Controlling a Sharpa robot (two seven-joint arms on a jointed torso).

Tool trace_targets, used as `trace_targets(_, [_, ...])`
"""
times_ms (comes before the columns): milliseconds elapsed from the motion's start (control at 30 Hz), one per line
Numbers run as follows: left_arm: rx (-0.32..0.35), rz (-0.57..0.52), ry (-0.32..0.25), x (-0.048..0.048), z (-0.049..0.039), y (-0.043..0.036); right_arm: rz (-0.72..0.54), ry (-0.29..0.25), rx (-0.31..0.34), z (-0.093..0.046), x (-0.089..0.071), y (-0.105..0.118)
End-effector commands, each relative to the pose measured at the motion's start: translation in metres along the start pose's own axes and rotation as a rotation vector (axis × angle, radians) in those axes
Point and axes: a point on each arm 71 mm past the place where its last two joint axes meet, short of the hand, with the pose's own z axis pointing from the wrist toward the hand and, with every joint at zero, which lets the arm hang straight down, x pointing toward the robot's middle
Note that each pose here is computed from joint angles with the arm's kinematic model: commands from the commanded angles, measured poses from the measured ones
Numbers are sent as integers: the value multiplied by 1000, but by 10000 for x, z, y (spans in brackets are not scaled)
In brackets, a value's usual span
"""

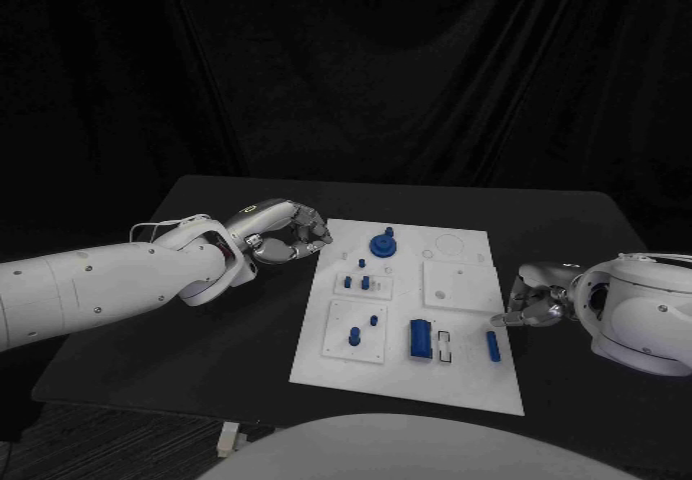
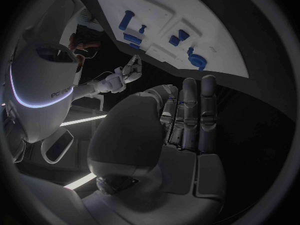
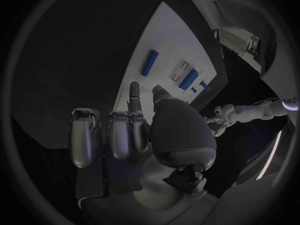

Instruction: Assemble the parts on the task board

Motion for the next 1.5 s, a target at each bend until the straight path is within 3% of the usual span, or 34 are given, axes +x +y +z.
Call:
trace_targets(33, [20,-2,-6,4,7,-21,12,61,26,26,35,-3])
trace_targets(1500, [19,-4,-4,7,9,-23,-32,82,32,189,251,85])
